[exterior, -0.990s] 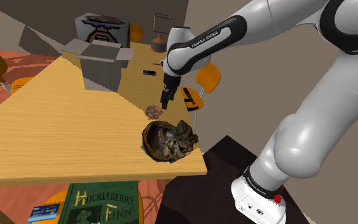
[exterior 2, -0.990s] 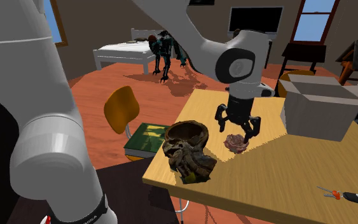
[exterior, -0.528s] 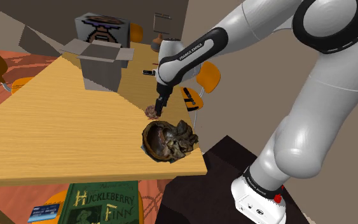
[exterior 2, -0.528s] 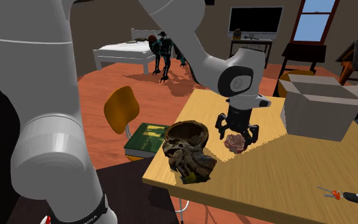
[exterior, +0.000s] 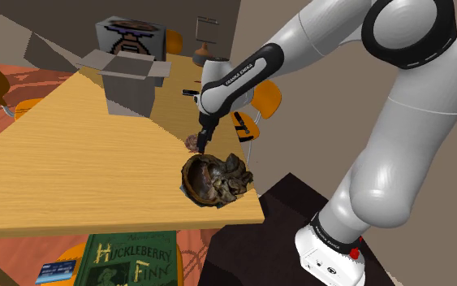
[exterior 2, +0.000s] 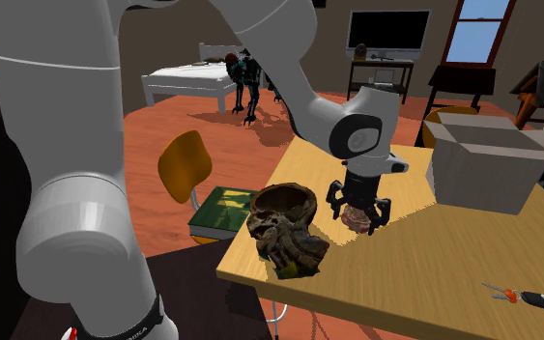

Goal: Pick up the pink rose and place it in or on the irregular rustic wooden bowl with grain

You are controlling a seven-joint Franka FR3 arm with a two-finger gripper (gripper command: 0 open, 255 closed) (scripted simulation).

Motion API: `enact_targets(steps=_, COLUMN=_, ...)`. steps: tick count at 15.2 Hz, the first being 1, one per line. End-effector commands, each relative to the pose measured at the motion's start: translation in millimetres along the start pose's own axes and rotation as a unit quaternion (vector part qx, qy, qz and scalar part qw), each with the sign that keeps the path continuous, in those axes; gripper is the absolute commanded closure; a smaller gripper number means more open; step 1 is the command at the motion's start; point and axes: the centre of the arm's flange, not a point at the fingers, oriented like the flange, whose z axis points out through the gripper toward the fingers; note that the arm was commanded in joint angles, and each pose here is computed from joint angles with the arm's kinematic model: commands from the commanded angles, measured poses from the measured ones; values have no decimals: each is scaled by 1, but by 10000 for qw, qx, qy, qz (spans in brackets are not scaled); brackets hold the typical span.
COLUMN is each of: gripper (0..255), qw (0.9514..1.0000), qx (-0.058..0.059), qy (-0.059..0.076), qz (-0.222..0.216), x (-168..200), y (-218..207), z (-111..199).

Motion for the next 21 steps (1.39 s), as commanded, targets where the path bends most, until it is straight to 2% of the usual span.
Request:
enact_targets(steps=1, gripper=0, qw=10000, qx=0, qy=1, qz=0, x=0, y=0, z=0)
enact_targets(steps=3, gripper=0, qw=10000, qx=0, qy=1, qz=0, x=0, y=0, z=0)
enact_targets(steps=4, gripper=255, qw=10000, qx=0, qy=1, qz=0, x=0, y=0, z=0)
enact_targets(steps=13, gripper=255, qw=10000, qx=0, qy=1, qz=0, x=0, y=0, z=0)
enact_targets(steps=14, gripper=0, qw=10000, qx=0, qy=1, qz=0, x=0, y=0, z=0)
enact_targets(steps=16, gripper=0, qw=9990, qx=444, qy=68, qz=85, x=12, y=11, z=-21)
enact_targets(steps=19, gripper=0, qw=9935, qx=1109, qy=170, qz=213, x=30, y=32, z=-51)
enact_targets(steps=20, gripper=0, qw=9927, qx=1173, qy=180, qz=225, x=31, y=34, z=-54)
enact_targets(steps=21, gripper=0, qw=9927, qx=1173, qy=180, qz=225, x=31, y=33, z=-49)
